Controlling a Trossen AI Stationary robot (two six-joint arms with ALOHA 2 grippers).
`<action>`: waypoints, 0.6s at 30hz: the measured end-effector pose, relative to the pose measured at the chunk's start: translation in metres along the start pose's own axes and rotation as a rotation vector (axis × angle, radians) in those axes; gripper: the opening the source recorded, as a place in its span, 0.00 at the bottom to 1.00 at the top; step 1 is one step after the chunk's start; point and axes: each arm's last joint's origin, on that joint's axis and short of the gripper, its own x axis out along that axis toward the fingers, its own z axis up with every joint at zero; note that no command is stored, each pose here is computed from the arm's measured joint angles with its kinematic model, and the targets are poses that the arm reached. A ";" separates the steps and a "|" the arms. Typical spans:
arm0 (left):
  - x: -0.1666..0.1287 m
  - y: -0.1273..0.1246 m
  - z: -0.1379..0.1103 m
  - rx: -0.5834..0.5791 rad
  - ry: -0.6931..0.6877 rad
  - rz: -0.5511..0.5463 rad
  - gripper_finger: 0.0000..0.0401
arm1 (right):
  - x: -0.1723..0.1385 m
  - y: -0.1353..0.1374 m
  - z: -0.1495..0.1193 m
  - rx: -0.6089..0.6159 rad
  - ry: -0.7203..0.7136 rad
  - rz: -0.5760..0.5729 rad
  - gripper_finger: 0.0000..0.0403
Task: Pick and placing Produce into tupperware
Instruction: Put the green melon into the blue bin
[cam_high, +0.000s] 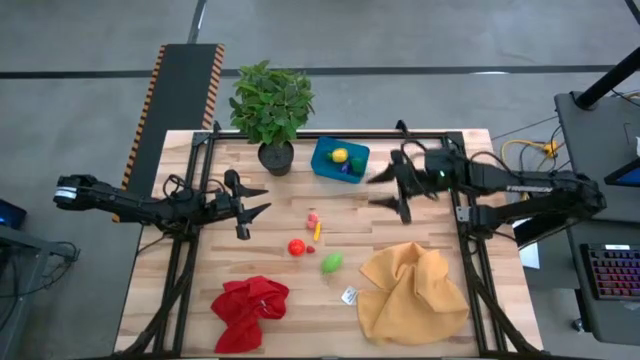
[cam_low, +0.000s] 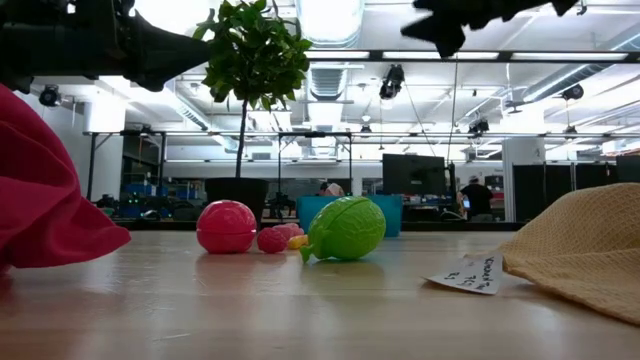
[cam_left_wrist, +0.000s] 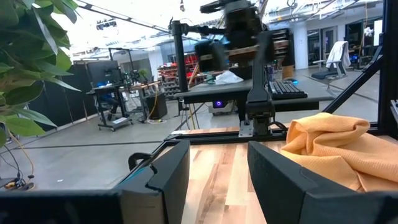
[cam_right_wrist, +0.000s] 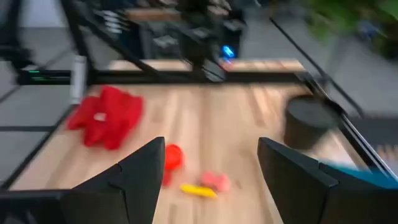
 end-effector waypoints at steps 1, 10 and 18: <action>0.000 0.000 0.000 0.000 0.000 0.000 0.37 | 0.001 0.006 -0.002 -0.023 -0.022 0.025 0.62; 0.000 0.000 0.000 0.000 0.000 0.000 0.37 | 0.028 0.033 -0.005 -0.148 0.017 0.003 0.71; 0.000 0.000 0.000 -0.001 -0.002 0.001 0.37 | 0.062 0.053 0.005 -0.410 0.282 -0.107 0.92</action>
